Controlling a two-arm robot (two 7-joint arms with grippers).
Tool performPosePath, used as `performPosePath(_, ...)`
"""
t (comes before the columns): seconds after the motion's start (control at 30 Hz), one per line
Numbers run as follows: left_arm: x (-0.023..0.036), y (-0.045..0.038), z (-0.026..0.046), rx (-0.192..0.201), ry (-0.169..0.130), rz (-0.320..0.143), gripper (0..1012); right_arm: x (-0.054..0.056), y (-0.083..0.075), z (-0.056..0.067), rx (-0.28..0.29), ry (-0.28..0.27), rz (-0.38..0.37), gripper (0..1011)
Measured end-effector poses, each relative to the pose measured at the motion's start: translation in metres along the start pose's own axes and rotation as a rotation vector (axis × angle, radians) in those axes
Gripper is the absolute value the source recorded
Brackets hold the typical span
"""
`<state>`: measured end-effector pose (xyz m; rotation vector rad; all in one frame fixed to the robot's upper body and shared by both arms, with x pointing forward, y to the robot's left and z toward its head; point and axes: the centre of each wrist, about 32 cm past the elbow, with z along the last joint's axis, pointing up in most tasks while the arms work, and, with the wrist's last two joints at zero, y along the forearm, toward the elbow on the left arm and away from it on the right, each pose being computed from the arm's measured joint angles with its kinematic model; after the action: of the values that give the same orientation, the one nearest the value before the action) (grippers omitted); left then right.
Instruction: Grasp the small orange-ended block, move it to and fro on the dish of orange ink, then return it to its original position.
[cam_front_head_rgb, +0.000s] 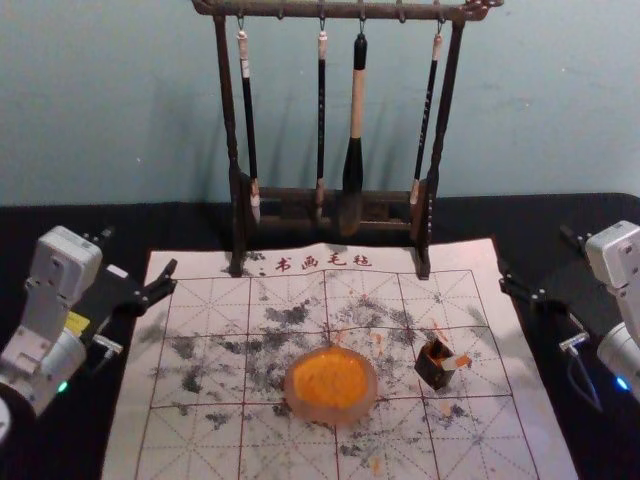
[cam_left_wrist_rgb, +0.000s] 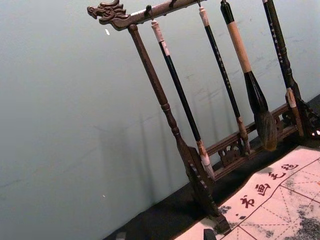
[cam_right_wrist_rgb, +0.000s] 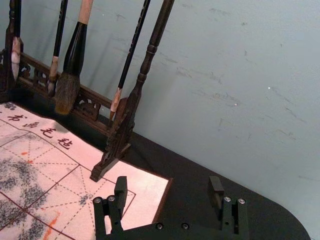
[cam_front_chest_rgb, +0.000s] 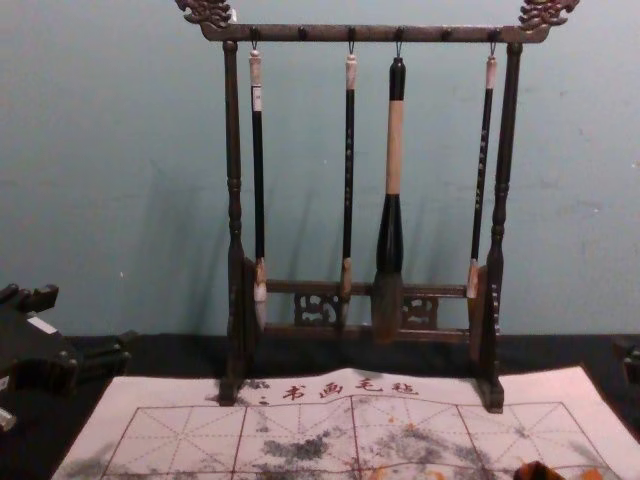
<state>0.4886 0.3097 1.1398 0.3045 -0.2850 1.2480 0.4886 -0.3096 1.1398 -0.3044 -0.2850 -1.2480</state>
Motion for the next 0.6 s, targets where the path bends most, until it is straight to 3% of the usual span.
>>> performPosePath(0.6,0.0000,0.0000,0.0000,0.000,0.000,0.000,1001,0.0000,0.0000,0.0000,0.000,0.000,0.000,1002)
